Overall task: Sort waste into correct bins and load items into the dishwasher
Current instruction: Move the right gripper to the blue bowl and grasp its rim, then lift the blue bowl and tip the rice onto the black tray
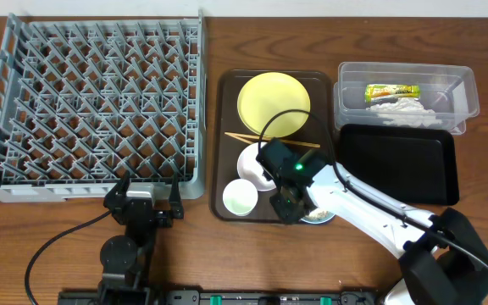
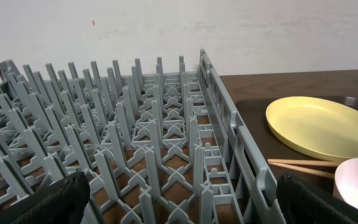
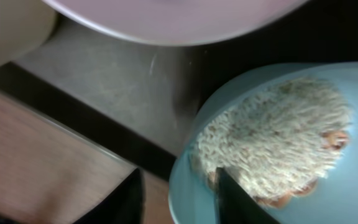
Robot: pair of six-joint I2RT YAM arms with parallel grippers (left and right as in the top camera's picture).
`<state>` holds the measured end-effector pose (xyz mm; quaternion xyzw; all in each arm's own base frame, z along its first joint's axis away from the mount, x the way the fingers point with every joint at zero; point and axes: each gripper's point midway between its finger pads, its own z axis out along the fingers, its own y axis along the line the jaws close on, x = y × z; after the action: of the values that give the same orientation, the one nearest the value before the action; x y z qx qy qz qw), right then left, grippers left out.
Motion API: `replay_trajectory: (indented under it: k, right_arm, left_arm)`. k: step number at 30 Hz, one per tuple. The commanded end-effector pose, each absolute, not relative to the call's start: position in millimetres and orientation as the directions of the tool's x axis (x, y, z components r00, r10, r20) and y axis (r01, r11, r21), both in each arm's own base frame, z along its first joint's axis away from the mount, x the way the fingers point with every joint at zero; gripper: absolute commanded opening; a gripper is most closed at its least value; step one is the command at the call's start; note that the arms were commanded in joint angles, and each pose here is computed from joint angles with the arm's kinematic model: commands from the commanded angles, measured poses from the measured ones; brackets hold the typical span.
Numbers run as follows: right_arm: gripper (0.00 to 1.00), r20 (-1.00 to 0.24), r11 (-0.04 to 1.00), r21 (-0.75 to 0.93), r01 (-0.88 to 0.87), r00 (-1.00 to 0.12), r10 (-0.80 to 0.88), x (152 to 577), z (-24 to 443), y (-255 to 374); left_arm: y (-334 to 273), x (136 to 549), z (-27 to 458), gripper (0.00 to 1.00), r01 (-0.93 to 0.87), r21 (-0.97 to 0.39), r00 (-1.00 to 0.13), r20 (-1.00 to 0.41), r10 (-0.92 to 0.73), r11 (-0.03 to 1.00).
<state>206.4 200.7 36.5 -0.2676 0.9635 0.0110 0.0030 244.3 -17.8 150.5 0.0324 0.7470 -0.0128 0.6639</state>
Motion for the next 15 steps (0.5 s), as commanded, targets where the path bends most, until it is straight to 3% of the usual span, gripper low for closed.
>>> replay_trajectory:
  k: [1, 8, 15]
  right_arm:
    - [0.29, -0.010, 0.846, 0.007, -0.533, -0.846, -0.532, 201, 26, 195]
    - [0.21, -0.020, 0.845, 0.005, -0.535, -0.844, -0.535, 196, 8, 191]
    - [0.01, -0.019, 0.845, -0.001, -0.535, -0.845, -0.535, 191, -3, 185]
  left_arm:
    - [-15, 244, 133, 0.96, 0.052, 0.046, -0.169, -0.984, 0.054, 0.998]
    - [-15, 244, 133, 0.96, 0.052, 0.046, -0.169, -0.984, 0.054, 0.998]
    - [-15, 244, 133, 0.96, 0.052, 0.046, -0.169, -0.984, 0.054, 0.998]
